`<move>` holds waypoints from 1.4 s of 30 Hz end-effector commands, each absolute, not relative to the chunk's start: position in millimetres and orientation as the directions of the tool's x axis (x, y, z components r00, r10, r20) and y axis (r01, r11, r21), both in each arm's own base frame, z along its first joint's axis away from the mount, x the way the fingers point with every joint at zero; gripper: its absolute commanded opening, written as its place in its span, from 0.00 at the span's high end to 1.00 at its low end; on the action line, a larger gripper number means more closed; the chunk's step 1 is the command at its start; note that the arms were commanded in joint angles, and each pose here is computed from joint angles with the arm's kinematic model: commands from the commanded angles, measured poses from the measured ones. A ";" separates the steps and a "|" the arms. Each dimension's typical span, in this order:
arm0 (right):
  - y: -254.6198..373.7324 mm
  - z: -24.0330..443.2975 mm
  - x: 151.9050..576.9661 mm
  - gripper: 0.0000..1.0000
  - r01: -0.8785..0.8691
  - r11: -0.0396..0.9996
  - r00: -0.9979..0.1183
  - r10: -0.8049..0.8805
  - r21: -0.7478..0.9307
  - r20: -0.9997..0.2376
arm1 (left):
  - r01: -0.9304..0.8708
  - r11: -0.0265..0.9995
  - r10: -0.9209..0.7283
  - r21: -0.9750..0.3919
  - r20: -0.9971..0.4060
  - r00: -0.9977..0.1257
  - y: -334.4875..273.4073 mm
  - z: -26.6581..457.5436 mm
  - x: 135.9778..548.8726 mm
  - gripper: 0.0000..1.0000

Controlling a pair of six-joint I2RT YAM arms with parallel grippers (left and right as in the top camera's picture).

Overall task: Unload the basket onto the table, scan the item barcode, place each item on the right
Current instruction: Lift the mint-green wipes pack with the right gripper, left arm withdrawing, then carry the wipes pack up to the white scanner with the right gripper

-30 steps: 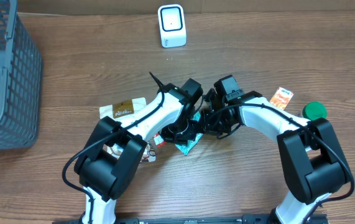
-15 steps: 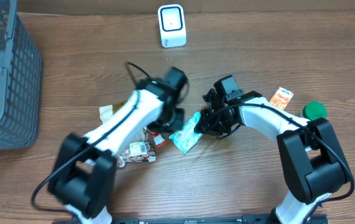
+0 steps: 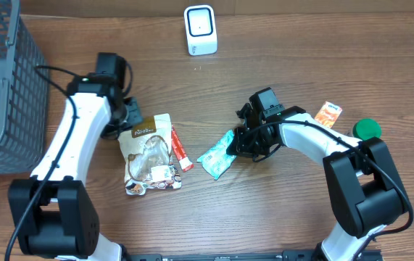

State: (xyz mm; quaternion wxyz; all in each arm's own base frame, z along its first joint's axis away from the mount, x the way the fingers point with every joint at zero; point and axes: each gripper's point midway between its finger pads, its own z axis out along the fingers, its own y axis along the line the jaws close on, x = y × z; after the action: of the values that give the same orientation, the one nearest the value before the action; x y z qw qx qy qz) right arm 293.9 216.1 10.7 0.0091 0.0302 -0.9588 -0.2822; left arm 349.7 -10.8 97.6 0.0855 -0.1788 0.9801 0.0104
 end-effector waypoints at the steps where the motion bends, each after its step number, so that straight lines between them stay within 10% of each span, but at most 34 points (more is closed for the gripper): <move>1: 211.6 2.6 288.6 0.92 -0.057 0.857 -0.998 -0.070 0.512 0.006 | -0.384 0.923 -0.371 0.025 -0.207 -0.905 15.7 105.2 351.4 0.88; 5: 211.7 6.3 291.3 0.96 -0.052 0.853 -0.998 -0.065 0.520 0.007 | -0.425 0.904 -0.404 0.057 -0.221 -0.888 35.1 106.0 350.4 0.69; 7: 215.5 15.0 298.1 0.96 -0.082 0.831 -0.996 -0.086 0.550 -0.019 | -0.434 0.899 -0.413 0.057 -0.220 -0.884 38.7 105.9 350.0 0.35; 8: 217.7 21.7 302.5 0.96 -0.104 0.816 -0.994 -0.099 0.569 -0.040 | -0.436 0.898 -0.415 0.056 -0.219 -0.883 39.5 105.9 349.7 0.02; 29: 214.8 148.2 330.6 0.96 -0.482 0.613 -0.870 -0.248 0.626 -0.426 | -0.437 0.898 -0.416 0.056 -0.220 -0.882 39.6 105.9 349.8 0.00; 42: 182.9 295.7 436.9 0.97 -0.439 0.845 -0.665 -0.077 0.306 -0.743 | -0.437 0.898 -0.416 0.056 -0.220 -0.882 39.6 105.9 349.8 0.00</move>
State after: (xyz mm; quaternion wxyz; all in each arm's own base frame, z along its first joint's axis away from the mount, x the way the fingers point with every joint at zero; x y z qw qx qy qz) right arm 405.4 202.7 234.8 -0.2786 0.1654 -0.8955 -0.3051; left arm 348.3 36.1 98.6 0.0899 -0.2215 0.9699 0.0457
